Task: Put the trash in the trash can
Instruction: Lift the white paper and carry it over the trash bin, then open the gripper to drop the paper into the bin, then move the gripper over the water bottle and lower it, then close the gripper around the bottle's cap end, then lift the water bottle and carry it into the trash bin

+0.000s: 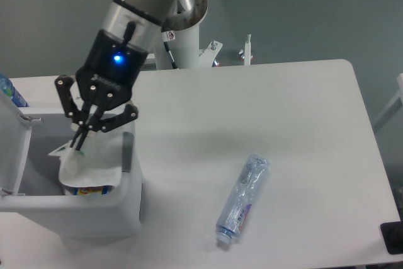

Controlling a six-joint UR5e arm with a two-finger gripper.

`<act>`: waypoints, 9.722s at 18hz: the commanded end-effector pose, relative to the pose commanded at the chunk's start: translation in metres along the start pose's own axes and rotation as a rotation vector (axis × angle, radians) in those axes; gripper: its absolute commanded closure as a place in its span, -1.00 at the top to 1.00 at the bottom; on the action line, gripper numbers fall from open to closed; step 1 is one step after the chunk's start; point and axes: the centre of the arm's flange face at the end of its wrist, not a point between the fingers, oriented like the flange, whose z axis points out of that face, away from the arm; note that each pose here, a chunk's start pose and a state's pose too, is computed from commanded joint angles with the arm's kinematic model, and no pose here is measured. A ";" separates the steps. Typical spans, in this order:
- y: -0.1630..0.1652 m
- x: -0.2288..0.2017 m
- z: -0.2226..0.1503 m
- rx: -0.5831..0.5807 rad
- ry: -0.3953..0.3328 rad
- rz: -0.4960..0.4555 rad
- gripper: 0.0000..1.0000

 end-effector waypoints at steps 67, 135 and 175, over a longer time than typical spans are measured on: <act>0.096 -0.339 0.098 -0.698 -0.348 0.363 1.00; 0.140 -0.365 0.143 -0.757 -0.344 0.364 0.26; -0.068 -0.025 -0.039 0.124 -0.180 0.315 0.25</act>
